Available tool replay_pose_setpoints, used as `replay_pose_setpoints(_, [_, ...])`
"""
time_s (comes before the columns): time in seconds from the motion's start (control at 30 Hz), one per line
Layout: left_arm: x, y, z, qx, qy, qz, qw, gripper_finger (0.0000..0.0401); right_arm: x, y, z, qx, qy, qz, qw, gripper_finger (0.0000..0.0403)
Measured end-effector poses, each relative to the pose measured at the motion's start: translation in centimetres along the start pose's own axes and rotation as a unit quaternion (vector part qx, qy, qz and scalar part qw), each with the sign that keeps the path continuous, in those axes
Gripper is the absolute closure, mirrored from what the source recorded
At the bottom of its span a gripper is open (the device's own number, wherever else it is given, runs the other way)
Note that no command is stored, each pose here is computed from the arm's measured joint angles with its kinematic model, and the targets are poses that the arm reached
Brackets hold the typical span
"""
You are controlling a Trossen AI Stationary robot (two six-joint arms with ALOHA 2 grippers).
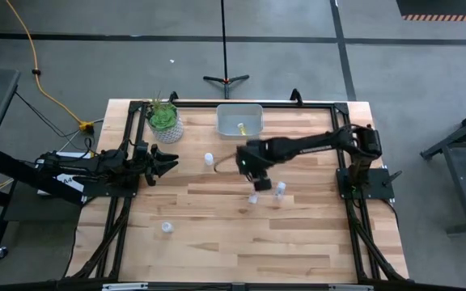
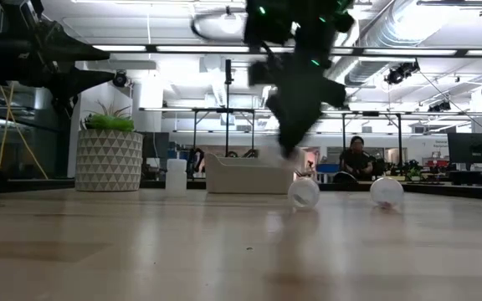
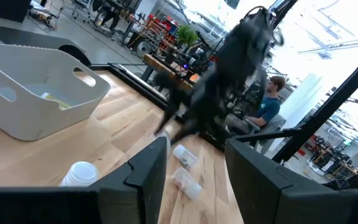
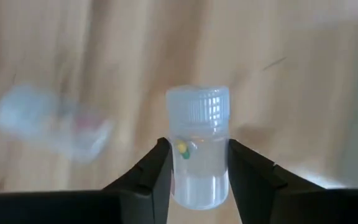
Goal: Pick and place pill bottles into a basket
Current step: Put the transparent pill bottle into the gray bin
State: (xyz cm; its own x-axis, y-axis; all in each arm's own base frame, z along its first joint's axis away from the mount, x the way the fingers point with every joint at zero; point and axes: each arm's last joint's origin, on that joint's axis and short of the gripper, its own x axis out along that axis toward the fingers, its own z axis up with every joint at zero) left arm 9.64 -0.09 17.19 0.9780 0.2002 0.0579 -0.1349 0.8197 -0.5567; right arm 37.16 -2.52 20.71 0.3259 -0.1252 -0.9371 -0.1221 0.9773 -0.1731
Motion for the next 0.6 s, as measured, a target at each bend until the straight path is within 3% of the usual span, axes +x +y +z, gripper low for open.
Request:
replay_pose_setpoints(0.17, [0.0,0.0,0.0,0.000,0.000,0.000,1.000,0.0203,-2.7,-5.0,2.4,0.074,-0.086,-0.082,0.990,0.0275])
replay_pose_setpoints(0.27, [0.0,0.0,0.0,0.000,0.000,0.000,1.000,0.0203,-3.6,-8.9,2.2,0.172,-0.121,-0.126,0.970,0.0273])
replay_pose_setpoints(0.37, [0.0,0.0,0.0,0.000,0.000,0.000,1.000,0.0203,-3.7,-12.6,0.7,0.302,-0.140,-0.128,0.934,0.0274])
replay_pose_setpoints(0.5, [0.0,0.0,0.0,0.000,0.000,0.000,1.000,0.0203,-3.3,-15.9,-1.4,0.466,-0.144,-0.087,0.869,0.0272])
replay_pose_setpoints(0.6, [0.0,0.0,0.0,0.000,0.000,0.000,1.000,0.0203,-2.6,-17.1,-2.4,0.536,-0.146,-0.062,0.829,0.0271])
